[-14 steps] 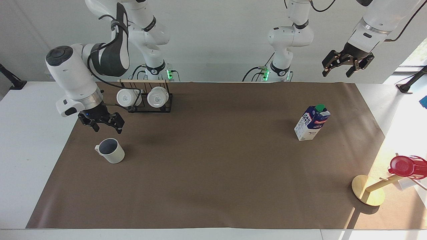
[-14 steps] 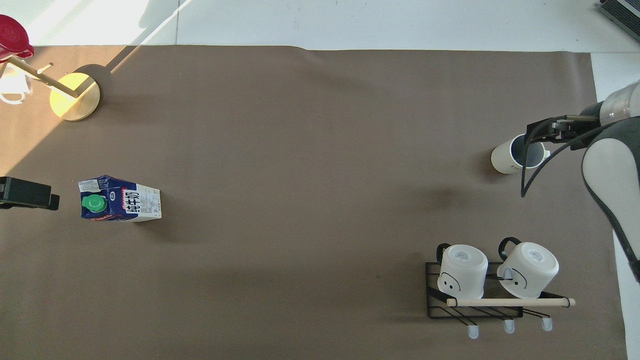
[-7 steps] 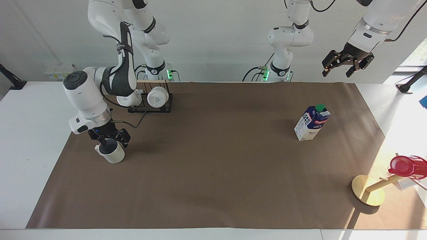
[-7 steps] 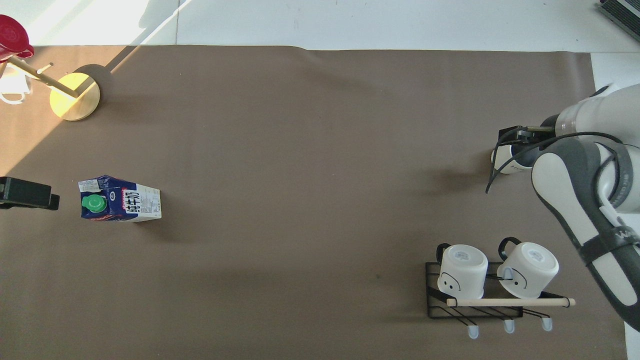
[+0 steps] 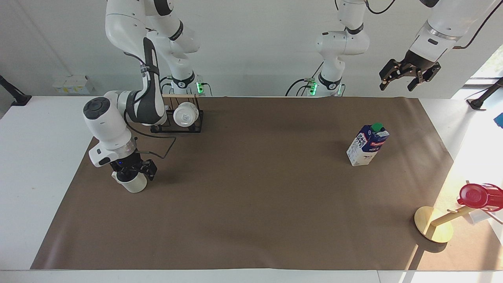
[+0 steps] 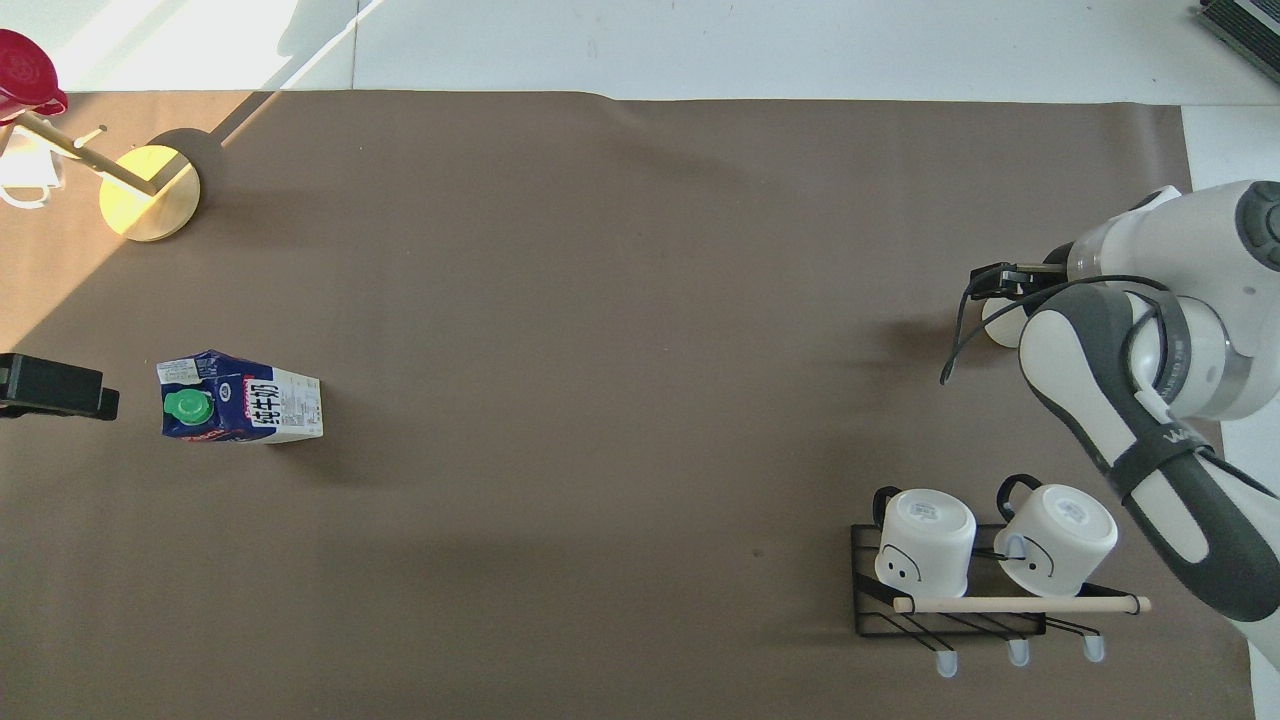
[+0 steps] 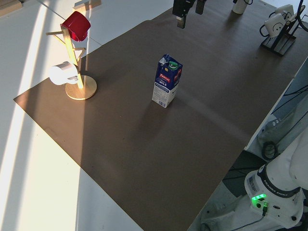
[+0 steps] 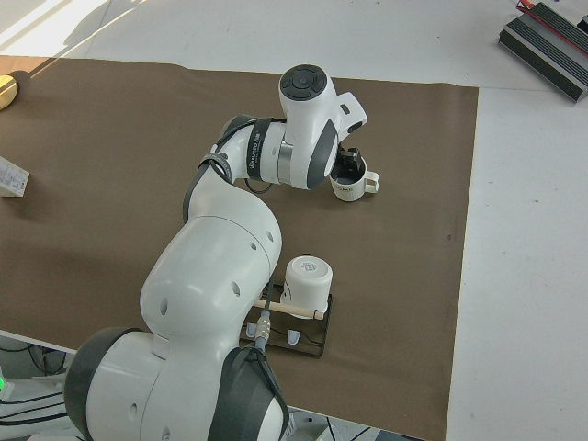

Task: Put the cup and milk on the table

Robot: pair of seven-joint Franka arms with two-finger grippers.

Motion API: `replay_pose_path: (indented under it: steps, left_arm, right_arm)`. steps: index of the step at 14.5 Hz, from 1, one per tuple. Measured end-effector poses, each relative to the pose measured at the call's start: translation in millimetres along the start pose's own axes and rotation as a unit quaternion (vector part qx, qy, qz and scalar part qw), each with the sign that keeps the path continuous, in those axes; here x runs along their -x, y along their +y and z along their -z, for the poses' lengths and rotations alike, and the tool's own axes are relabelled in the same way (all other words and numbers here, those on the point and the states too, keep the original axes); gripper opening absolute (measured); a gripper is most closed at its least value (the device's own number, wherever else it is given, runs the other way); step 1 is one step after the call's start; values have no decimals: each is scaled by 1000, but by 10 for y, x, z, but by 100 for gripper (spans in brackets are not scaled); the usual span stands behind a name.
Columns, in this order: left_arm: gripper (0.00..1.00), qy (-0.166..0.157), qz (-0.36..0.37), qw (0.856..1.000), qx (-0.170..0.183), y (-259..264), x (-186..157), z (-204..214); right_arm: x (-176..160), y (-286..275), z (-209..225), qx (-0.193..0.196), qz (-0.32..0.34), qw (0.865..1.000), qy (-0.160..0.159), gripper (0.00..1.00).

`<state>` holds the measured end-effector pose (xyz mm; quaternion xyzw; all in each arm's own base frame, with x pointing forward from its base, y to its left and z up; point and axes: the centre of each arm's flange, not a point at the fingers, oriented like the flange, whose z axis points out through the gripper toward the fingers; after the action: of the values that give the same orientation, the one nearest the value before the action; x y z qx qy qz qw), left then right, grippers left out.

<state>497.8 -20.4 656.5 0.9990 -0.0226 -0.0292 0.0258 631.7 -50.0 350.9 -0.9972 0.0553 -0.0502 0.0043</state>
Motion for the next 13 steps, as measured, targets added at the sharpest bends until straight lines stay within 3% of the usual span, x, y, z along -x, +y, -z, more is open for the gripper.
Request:
replay_pose_path:
  steps: [7, 8, 13]
  left_arm:
    - [100, 0, 0, 1000, 0, 0, 0, 0]
    - [100, 0, 0, 1000, 0, 0, 0, 0]
    - [100, 0, 0, 1000, 0, 0, 0, 0]
  right_arm:
    - [-4, 28, 15, 1, 31, 1000, 1, 10]
    - [-16, 17, 63, 0, 32, 999, 5, 5]
    - [-82, -604, 561, -7, 75, 997, 15, 5]
